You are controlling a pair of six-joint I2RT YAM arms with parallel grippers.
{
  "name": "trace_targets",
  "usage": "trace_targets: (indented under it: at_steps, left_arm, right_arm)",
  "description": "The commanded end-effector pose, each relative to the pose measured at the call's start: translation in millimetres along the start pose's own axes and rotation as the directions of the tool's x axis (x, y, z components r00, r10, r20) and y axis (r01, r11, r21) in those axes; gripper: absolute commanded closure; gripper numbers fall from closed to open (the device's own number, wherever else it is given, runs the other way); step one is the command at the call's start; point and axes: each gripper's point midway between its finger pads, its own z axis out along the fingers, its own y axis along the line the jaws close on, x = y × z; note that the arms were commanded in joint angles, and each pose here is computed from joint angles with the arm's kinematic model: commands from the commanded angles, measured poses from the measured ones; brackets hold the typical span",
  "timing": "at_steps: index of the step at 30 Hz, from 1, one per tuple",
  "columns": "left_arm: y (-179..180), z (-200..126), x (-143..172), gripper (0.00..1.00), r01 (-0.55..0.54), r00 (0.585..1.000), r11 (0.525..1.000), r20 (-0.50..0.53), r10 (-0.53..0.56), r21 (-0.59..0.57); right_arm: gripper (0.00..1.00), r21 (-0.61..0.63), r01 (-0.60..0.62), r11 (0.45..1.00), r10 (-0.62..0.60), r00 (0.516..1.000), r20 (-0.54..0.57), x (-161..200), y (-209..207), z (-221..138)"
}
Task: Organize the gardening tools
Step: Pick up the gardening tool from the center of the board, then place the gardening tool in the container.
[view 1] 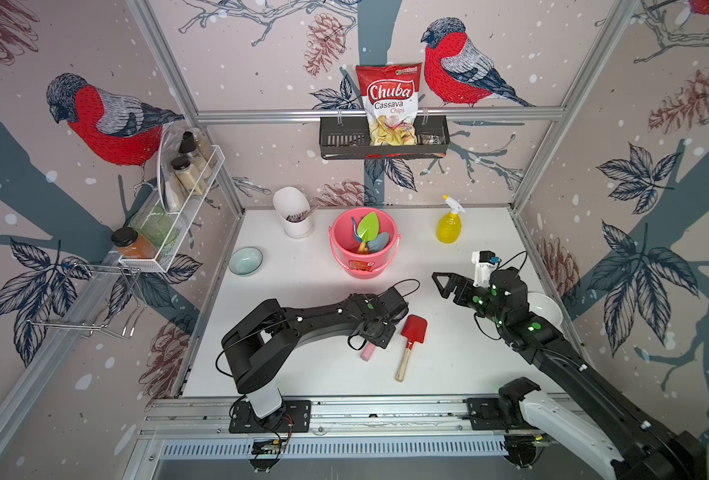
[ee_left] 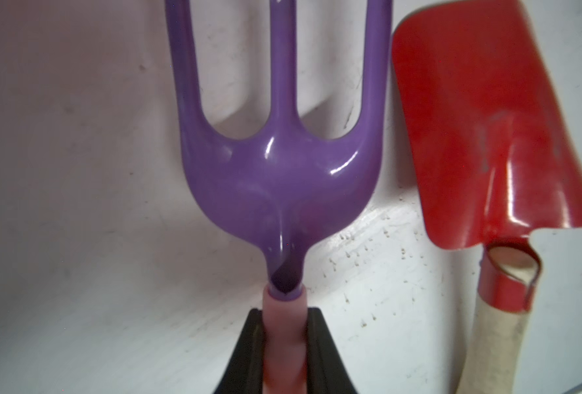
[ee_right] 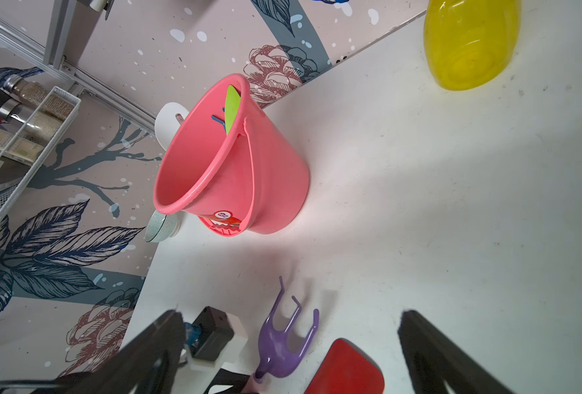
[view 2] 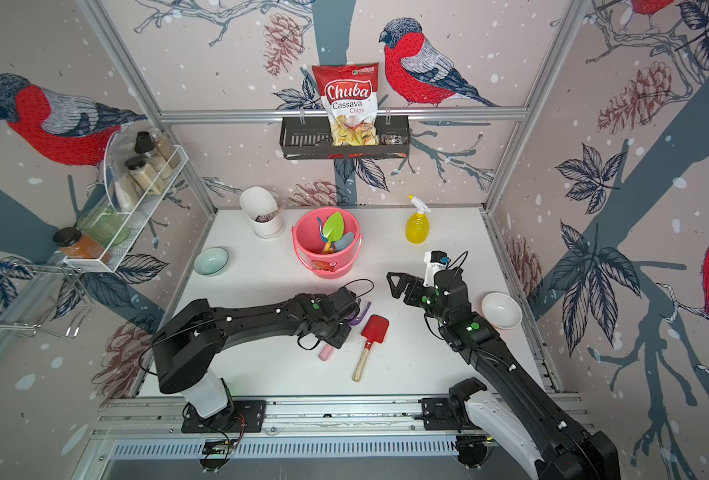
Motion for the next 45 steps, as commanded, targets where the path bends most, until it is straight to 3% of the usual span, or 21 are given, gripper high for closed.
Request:
trace_targets:
  at_steps: [1,5,10,14,21,27,32,36,45]
  left_arm:
    - [3,-18,-15,1.0,0.005,0.995,1.0,0.095,-0.002,-0.029]
    - [-9,-55,-40,1.0,-0.039,0.961,0.999,0.274,0.042,-0.015]
    - [-15,-116,-69,1.0,-0.053,0.856,0.998,0.516,0.03,0.03]
    - [-6,-173,-90,1.0,-0.061,0.715,0.998,0.698,0.029,0.022]
    - [29,-267,-125,1.0,-0.017,0.401,0.996,0.912,0.085,-0.085]
    - [69,-305,-161,1.0,0.016,0.21,0.998,0.976,0.058,-0.063]
    - [86,-307,-184,1.0,-0.01,0.092,0.998,0.994,0.061,-0.06]
    - [110,-286,-197,1.0,-0.003,0.054,1.0,0.998,0.025,-0.025]
    - [137,-235,-218,1.0,-0.009,0.074,0.999,0.996,0.051,-0.051]
  right_arm:
    - [0.0,-0.006,0.002,1.0,-0.002,1.0,-0.001,1,0,0]
    - [0.0,-0.016,-0.006,1.0,0.006,1.0,-0.008,3,1,1]
    - [0.0,-0.025,-0.022,0.999,0.021,0.999,-0.038,11,1,3]
    - [0.0,-0.027,-0.036,0.999,0.034,0.997,-0.068,24,-1,5]
    - [0.0,-0.042,-0.046,0.998,0.04,0.992,-0.115,46,3,13]
    - [0.0,-0.071,-0.018,0.997,0.004,0.98,-0.199,72,23,24]
    - [0.0,-0.065,-0.007,0.998,-0.011,0.963,-0.271,92,35,28]
    - [0.0,-0.071,-0.016,0.997,-0.005,0.96,-0.28,98,39,28]
    - [0.0,-0.054,-0.016,0.998,-0.003,0.943,-0.333,113,42,25]
